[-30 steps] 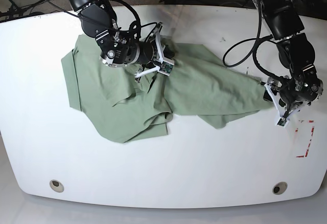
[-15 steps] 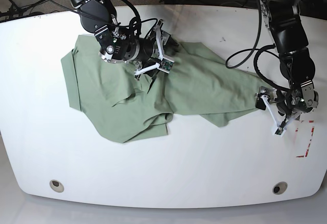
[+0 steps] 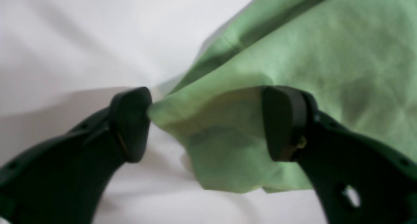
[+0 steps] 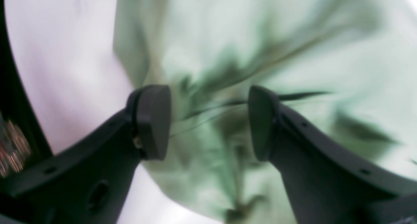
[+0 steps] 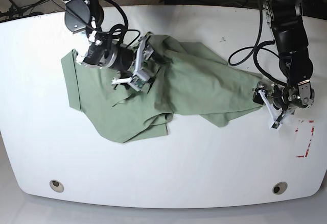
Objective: Fold the T-shirt properly
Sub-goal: 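Regrasp the shirt edge with the right gripper, holding it with the left, then lift the shirt with both grippers and stretch it taut between them, then swing the shirt across the table and lay it flat with both grippers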
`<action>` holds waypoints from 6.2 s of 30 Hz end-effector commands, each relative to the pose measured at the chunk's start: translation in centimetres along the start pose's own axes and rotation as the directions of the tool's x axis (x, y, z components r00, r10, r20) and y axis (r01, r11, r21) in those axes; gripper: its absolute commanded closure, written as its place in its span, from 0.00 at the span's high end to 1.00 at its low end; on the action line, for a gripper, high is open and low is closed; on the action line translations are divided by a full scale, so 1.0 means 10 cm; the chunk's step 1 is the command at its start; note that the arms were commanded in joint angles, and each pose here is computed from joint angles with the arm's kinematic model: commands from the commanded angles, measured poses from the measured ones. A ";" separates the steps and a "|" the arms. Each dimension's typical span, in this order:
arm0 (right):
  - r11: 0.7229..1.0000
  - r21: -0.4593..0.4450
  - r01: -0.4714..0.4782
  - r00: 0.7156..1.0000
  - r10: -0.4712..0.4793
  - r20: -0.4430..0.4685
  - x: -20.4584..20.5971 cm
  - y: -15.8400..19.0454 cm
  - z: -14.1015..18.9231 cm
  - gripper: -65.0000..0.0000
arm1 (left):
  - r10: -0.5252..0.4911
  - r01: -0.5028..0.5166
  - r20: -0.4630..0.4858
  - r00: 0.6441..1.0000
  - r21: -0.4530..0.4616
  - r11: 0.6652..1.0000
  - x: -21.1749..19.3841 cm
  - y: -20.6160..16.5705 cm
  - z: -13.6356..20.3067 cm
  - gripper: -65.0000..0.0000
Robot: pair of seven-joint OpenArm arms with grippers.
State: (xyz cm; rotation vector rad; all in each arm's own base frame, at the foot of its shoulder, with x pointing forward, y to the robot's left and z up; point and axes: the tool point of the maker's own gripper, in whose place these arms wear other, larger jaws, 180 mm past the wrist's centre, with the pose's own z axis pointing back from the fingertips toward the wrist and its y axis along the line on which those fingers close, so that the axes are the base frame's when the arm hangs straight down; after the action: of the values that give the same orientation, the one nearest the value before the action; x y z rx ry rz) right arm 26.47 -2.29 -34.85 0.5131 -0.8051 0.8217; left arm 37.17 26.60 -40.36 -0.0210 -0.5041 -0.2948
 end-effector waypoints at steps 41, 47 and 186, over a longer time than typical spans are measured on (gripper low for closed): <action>0.803 -0.281 0.525 0.849 -0.519 0.102 -0.73 -2.55 0.26 0.57 | -0.143 0.143 -0.031 0.989 0.016 0.990 -0.34 -0.03 0.14 0.00; 0.838 -0.227 0.496 0.866 -0.495 0.066 -0.62 -2.33 0.07 0.56 | -0.151 0.153 -0.077 0.985 0.014 0.988 -0.49 -0.03 0.16 0.00; 0.914 -0.043 0.403 0.915 -0.403 0.013 -0.65 -0.21 1.22 0.74 | -0.209 0.289 -0.245 0.947 0.362 0.886 -1.42 0.46 1.55 0.60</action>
State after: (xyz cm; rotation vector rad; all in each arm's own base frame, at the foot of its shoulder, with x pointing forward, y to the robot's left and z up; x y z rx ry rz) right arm 19.40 -14.43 -34.24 0.6045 -0.6336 0.4135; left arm 18.91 35.76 -34.19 0.4394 -0.3437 -0.4365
